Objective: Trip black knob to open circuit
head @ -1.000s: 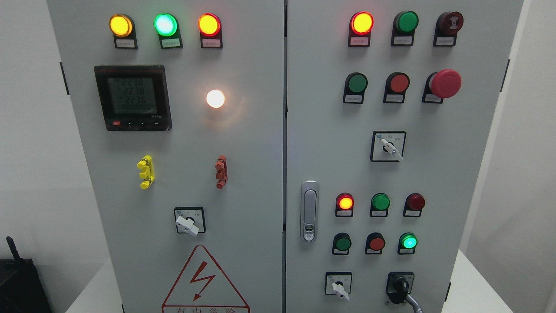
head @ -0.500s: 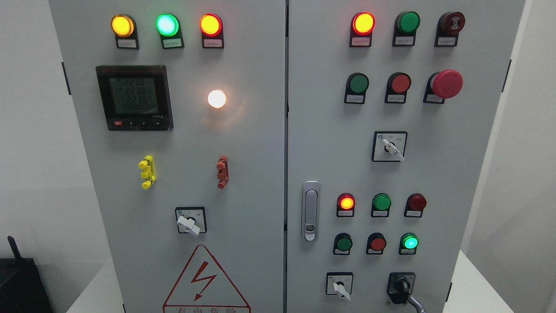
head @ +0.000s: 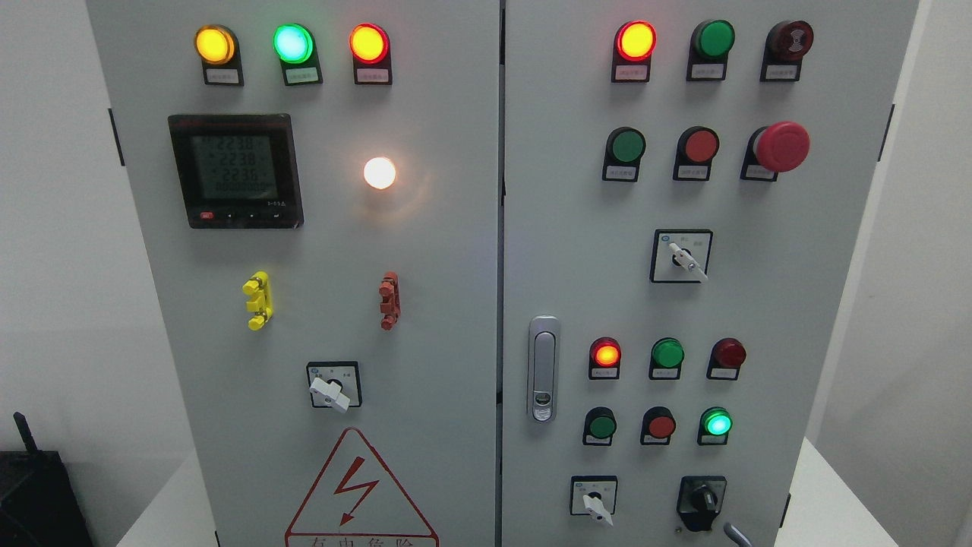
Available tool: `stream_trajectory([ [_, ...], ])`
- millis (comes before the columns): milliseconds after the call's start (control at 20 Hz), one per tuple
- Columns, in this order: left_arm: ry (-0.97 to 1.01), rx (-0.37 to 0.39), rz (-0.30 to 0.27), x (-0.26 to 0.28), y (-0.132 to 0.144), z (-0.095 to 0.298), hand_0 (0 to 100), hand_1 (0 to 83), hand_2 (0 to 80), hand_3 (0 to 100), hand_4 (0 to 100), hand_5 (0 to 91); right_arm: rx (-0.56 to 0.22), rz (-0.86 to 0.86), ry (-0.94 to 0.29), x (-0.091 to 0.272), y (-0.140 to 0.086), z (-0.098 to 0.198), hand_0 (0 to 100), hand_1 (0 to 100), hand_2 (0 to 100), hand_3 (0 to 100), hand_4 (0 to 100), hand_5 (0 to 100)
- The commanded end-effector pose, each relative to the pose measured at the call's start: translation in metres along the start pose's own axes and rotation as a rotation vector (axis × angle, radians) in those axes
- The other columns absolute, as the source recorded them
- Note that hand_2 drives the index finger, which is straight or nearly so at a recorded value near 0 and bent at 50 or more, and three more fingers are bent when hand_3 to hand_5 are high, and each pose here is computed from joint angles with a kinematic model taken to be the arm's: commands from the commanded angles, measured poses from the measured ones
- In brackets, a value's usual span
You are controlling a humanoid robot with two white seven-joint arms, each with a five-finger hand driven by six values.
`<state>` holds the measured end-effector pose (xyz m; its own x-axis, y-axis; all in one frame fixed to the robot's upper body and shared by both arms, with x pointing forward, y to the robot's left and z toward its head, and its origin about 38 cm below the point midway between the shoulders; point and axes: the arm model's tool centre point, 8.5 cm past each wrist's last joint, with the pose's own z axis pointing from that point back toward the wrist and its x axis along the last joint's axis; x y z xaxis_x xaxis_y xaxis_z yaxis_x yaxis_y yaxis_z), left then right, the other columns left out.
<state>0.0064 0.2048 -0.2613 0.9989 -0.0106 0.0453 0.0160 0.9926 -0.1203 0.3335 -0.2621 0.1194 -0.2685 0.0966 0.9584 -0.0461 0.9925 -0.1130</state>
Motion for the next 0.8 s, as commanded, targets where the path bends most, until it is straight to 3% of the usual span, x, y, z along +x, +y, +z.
stream_trajectory([
  [0,-0.016,0.001,-0.001,0.006,0.0,-0.001,12,38.9,0.0,0,0,0.0,-0.006,0.013,-0.021,0.013,-0.003,0.016,0,0,4,100,96,92],
  [200,-0.016,0.001,-0.003,0.006,0.001,-0.001,12,38.9,0.0,0,0,0.0,-0.005,-0.003,-0.012,0.014,0.0,0.034,0,0,1,96,83,77],
  [300,-0.016,0.001,-0.003,0.006,0.001,-0.001,12,38.9,0.0,0,0,0.0,-0.003,-0.015,-0.018,0.016,0.001,0.042,0,0,0,69,59,57],
  [350,-0.016,0.001,-0.001,0.006,0.0,-0.001,12,38.9,0.0,0,0,0.0,-0.003,-0.015,-0.021,0.016,0.001,0.045,0,0,0,61,53,53],
  [450,-0.016,0.001,-0.003,0.006,0.001,-0.001,12,38.9,0.0,0,0,0.0,0.0,-0.015,-0.021,0.016,0.002,0.05,0,0,0,29,22,26],
  [500,-0.016,0.001,-0.001,0.006,0.0,-0.001,12,38.9,0.0,0,0,0.0,0.0,-0.014,-0.024,0.017,0.002,0.052,0,0,0,26,20,23],
  [600,-0.016,0.001,-0.001,0.006,0.0,-0.001,12,38.9,0.0,0,0,0.0,0.007,-0.013,-0.022,0.016,0.003,0.056,0,0,0,6,3,7],
  [750,-0.016,0.001,-0.003,0.006,0.001,-0.001,12,38.9,0.0,0,0,0.0,0.006,-0.017,-0.023,0.015,0.003,0.057,0,0,0,0,0,0],
])
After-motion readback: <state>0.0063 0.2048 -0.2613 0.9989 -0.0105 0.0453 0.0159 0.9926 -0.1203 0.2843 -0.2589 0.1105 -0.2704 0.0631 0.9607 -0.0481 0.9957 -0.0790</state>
